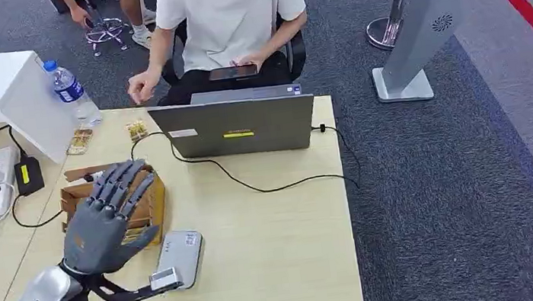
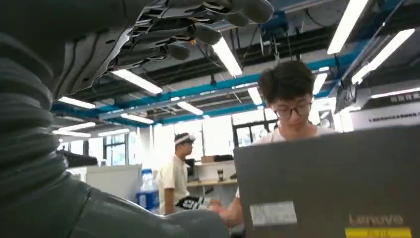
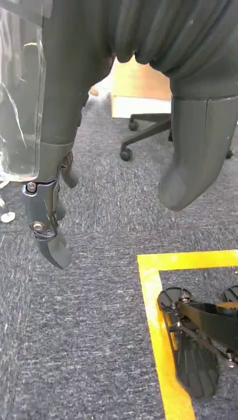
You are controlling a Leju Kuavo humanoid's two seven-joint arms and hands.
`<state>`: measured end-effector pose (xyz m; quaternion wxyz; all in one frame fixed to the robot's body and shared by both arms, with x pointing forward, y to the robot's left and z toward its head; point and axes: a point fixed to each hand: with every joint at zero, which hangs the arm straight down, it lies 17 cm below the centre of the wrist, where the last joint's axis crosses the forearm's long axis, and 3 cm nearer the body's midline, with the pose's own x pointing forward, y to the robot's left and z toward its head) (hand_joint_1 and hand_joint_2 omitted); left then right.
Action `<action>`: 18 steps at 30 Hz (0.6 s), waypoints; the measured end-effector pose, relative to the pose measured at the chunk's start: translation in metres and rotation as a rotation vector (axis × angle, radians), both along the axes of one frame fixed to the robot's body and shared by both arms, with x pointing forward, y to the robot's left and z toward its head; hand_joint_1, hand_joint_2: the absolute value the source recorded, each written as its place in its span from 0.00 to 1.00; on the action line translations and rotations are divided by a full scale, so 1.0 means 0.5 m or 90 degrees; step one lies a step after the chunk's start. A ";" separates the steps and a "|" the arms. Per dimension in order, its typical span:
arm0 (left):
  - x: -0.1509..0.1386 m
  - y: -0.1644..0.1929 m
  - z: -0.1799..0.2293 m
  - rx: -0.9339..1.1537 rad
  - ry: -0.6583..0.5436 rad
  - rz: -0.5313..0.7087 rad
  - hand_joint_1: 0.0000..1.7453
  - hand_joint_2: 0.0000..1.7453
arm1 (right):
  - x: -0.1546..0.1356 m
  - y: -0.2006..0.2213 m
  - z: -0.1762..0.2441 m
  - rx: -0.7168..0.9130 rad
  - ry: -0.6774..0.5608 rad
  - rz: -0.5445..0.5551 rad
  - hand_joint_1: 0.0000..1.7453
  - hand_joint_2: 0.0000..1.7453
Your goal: Pass the card to the sensor for recognition and then transmit it.
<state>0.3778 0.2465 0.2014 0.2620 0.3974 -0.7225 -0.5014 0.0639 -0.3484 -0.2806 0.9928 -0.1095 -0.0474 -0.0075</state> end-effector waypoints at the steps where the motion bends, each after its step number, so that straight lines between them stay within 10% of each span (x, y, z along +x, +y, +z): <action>1: -0.009 0.013 -0.017 0.004 0.022 0.007 0.00 1.00 | -0.001 -0.001 0.000 0.000 0.000 -0.004 0.00 1.00; 18: -0.003 0.169 -0.169 0.067 0.244 0.148 0.00 1.00 | -0.008 -0.006 0.000 -0.001 0.009 -0.029 0.00 1.00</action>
